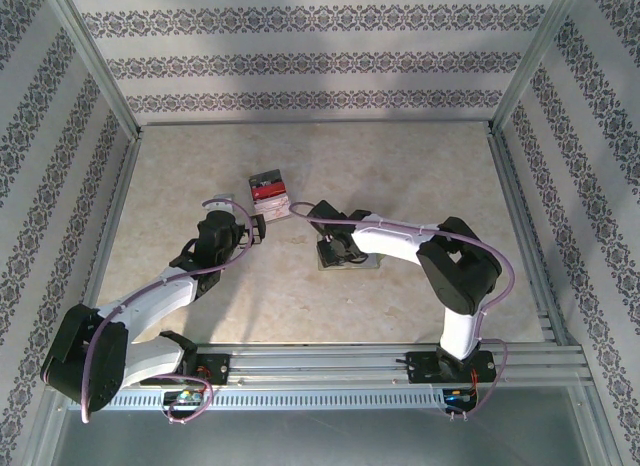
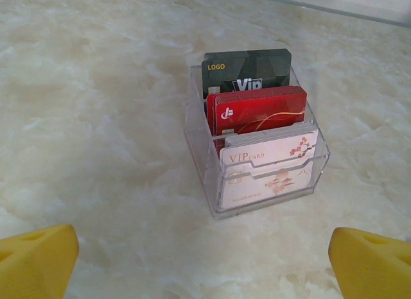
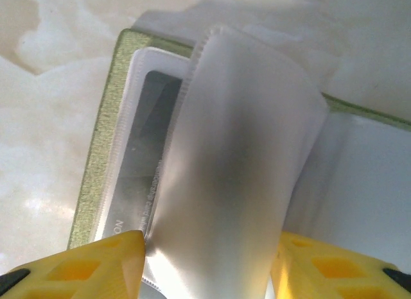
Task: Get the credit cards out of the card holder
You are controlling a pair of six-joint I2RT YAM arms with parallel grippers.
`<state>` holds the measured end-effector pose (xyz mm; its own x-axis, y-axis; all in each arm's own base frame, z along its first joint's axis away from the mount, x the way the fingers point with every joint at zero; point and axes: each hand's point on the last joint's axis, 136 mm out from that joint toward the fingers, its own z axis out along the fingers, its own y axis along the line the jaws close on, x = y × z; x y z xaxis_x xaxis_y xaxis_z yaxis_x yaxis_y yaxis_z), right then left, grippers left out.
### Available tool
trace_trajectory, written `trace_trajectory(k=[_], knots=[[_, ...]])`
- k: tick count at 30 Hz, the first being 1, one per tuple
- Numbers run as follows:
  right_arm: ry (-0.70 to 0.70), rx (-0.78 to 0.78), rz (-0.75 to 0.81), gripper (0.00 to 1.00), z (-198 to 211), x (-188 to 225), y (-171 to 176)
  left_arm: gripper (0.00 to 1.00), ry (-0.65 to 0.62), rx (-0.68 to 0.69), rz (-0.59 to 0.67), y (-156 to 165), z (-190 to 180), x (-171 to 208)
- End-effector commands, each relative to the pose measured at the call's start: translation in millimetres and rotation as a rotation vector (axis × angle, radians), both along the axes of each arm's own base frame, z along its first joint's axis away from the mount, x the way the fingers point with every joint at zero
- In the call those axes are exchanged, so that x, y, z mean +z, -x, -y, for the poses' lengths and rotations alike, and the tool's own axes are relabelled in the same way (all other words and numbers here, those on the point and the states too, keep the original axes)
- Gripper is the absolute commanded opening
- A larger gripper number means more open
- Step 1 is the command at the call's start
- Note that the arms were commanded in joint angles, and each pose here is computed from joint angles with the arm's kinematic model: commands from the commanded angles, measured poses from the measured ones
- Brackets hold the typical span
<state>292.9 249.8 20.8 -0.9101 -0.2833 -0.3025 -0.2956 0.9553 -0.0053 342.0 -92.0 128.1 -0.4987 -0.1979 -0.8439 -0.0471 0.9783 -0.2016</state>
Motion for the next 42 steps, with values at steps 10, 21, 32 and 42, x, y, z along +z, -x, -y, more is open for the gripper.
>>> trace_trajectory(k=[10, 21, 32, 42], knots=[[0.024, -0.059, 0.065, 0.53, 19, 14, -6, 1.00, 0.072, -0.088, -0.007, -2, 22, 18], [0.112, -0.095, 0.113, 0.56, 47, 22, -7, 1.00, 0.108, -0.171, 0.000, -2, 49, 31], [0.124, -0.157, 0.131, 0.54, 76, 26, -4, 1.00, 0.108, -0.254, -0.078, 6, 92, 15], [0.092, -0.212, 0.136, 0.47, 95, 27, 4, 0.97, 0.089, -0.358, -0.174, 13, 138, -13]])
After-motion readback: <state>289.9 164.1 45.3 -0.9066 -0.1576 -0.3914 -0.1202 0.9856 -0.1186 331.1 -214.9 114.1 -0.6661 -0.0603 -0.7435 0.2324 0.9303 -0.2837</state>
